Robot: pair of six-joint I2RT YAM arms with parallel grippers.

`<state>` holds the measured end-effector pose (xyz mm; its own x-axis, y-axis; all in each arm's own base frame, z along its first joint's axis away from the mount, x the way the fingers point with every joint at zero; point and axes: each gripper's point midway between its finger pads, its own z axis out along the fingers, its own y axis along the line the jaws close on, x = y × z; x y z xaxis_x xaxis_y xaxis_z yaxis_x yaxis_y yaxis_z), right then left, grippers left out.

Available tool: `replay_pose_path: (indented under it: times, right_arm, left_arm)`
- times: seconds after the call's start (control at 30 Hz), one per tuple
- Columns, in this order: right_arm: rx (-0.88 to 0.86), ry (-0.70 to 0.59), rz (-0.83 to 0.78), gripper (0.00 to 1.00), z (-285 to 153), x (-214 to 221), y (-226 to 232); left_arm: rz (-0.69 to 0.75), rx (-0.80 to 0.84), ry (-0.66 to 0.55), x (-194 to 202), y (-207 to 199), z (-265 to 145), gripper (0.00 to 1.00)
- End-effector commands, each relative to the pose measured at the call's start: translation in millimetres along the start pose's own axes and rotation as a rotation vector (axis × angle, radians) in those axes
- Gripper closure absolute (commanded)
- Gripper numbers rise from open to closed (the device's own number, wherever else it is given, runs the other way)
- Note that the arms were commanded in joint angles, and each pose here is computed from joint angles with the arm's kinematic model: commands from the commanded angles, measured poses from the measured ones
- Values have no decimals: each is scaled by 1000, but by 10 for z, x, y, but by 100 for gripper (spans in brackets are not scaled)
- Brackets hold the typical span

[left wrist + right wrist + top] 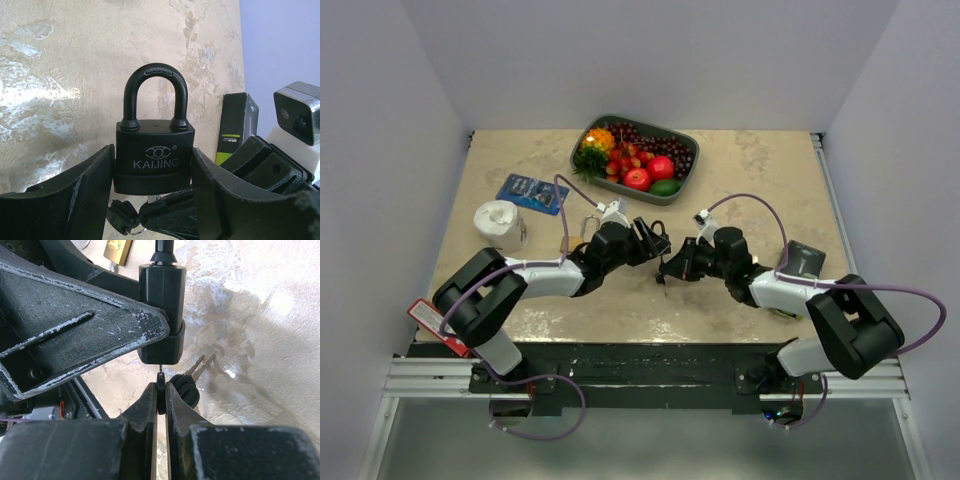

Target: Unlock with the key

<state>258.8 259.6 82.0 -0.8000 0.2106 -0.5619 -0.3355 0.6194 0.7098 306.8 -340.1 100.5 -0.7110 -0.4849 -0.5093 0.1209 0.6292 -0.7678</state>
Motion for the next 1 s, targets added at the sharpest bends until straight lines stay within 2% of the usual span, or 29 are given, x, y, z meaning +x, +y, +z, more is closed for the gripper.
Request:
replay_pose_path:
  times: [0.0,0.5,0.8,0.97]
  right_arm:
    - [49,-249,-92,100,-2,-699,-34]
    - [78,-358,-213,100,-122,-885,-41]
    - [54,-437,-229,100,-230,-943,8]
    - [35,-417,-223,100,-229,-897,39]
  left_arm:
    - [33,141,52,134,-365,-125,100]
    - [27,161,125,328,-394,-121,100]
    - [15,183,158,440,-461,-126,100]
    - [57,230,137,376,-563,-160,100]
